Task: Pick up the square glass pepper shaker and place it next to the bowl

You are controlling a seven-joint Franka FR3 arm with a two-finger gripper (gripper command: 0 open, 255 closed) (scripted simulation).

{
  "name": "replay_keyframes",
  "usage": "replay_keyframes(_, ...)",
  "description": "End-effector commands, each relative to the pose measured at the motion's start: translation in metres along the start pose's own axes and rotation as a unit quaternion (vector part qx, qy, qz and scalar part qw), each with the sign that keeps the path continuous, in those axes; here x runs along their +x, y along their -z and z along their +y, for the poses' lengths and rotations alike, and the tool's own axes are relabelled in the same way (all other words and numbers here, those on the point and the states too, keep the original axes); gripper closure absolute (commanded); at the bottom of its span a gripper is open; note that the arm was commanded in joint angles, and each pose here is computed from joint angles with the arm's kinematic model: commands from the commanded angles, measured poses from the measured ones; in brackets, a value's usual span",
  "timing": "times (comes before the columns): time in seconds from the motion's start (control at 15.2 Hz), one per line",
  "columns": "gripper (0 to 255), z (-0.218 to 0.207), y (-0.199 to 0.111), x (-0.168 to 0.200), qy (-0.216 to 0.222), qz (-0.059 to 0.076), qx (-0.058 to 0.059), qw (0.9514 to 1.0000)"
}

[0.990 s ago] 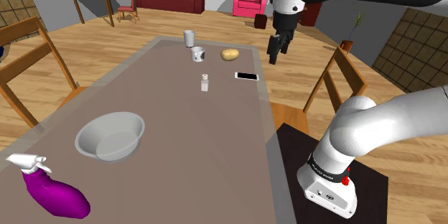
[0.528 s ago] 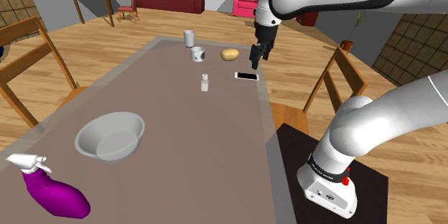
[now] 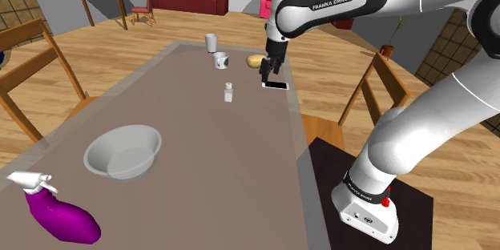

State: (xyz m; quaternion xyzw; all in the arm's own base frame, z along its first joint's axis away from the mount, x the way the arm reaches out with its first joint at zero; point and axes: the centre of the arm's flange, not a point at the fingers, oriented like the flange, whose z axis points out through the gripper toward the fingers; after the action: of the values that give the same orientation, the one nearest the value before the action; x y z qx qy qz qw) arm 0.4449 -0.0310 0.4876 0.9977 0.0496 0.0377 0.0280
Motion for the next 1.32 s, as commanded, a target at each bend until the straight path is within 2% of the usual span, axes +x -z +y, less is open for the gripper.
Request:
replay_keyframes(0.0,0,0.005,-0.020,0.020,0.004,0.007,0.007,0.9999)
replay_keyframes(0.99,0,0.026,-0.136,0.165,0.033,0.054,0.057,0.9963)
replay_keyframes(1.25,0,0.023,-0.157,0.167,0.033,0.054,0.057,0.9963)
